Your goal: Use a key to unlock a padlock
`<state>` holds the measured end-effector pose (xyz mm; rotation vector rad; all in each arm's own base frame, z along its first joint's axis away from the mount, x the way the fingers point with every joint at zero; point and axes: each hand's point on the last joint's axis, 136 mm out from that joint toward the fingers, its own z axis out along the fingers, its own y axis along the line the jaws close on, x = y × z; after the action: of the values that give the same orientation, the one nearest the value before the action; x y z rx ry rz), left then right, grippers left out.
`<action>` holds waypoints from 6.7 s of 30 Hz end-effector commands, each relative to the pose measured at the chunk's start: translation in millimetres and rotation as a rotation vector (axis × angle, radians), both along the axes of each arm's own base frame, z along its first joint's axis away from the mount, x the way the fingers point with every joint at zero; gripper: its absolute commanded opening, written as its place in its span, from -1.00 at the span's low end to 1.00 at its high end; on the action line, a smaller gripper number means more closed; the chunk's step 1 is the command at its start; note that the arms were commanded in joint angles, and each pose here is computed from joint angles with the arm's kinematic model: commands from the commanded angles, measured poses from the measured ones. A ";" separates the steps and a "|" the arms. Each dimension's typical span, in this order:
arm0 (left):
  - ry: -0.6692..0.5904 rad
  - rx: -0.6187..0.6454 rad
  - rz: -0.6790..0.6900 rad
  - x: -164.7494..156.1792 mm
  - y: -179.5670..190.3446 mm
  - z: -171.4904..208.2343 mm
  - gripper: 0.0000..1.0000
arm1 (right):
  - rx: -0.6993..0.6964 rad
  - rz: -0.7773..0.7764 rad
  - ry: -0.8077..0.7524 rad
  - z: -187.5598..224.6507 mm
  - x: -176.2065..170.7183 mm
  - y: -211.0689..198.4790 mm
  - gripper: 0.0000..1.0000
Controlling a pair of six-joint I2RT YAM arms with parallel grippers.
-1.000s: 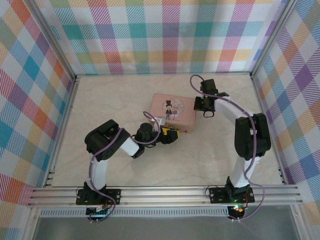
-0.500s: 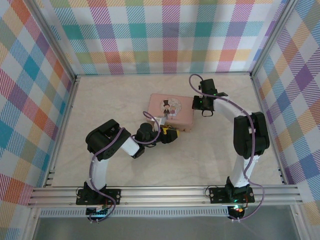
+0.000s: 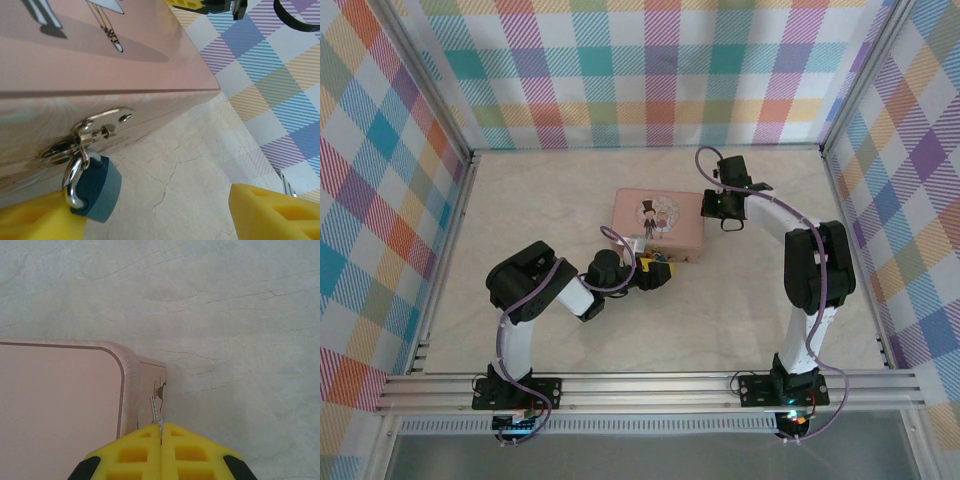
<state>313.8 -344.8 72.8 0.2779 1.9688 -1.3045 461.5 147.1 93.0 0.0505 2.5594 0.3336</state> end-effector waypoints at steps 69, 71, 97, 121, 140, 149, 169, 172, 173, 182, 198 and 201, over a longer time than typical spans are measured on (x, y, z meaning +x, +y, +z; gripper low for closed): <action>0.270 0.115 0.001 3.5 34.8 -34.2 -0.68 | 0.102 0.197 -0.031 2.2 35.4 57.1 -1.00; 0.284 0.122 -0.020 -0.8 32.2 -35.3 -0.68 | 0.109 0.225 -0.036 2.2 39.6 62.0 -1.00; 0.322 0.116 -0.001 7.5 20.3 -15.3 -0.68 | -0.052 0.078 -0.064 29.0 36.8 -12.0 -1.00; 0.477 0.063 0.023 27.6 1.0 29.7 -0.72 | 0.642 0.257 -0.280 148.2 -113.9 17.2 -1.00; 0.521 -0.044 0.030 45.3 -15.0 75.2 -0.70 | 0.873 0.233 -0.282 144.2 -172.0 20.6 -1.00; 0.526 -0.072 0.041 48.1 -14.4 83.2 -0.70 | 0.961 0.165 -0.226 110.1 -171.8 25.9 -1.00; 0.519 -0.106 0.039 47.2 -12.3 85.2 -0.70 | 0.961 0.106 -0.179 102.6 -156.3 26.7 -1.00; 0.519 -0.108 0.037 46.9 -12.4 85.4 -0.70 | 0.924 0.076 -0.171 98.3 -149.6 22.5 -1.00; 0.518 -0.110 0.036 47.1 -12.0 86.2 -0.70 | 0.919 0.068 -0.171 97.7 -146.3 20.7 -1.00; 0.511 -0.128 0.030 46.7 -12.4 92.3 -0.70 | 0.966 0.035 -0.096 77.7 -133.3 22.4 -1.00; 0.504 -0.152 0.021 47.1 -14.1 96.7 -0.70 | 1.066 0.090 -0.010 49.8 -147.0 55.1 -1.00; 0.506 -0.154 0.022 46.9 -13.9 96.3 -0.70 | 1.083 0.102 -0.005 50.3 -147.0 61.9 -1.00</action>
<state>364.6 -354.2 131.8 -0.2381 2.3557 -1.5097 312.9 201.1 125.0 0.3802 2.1528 1.6300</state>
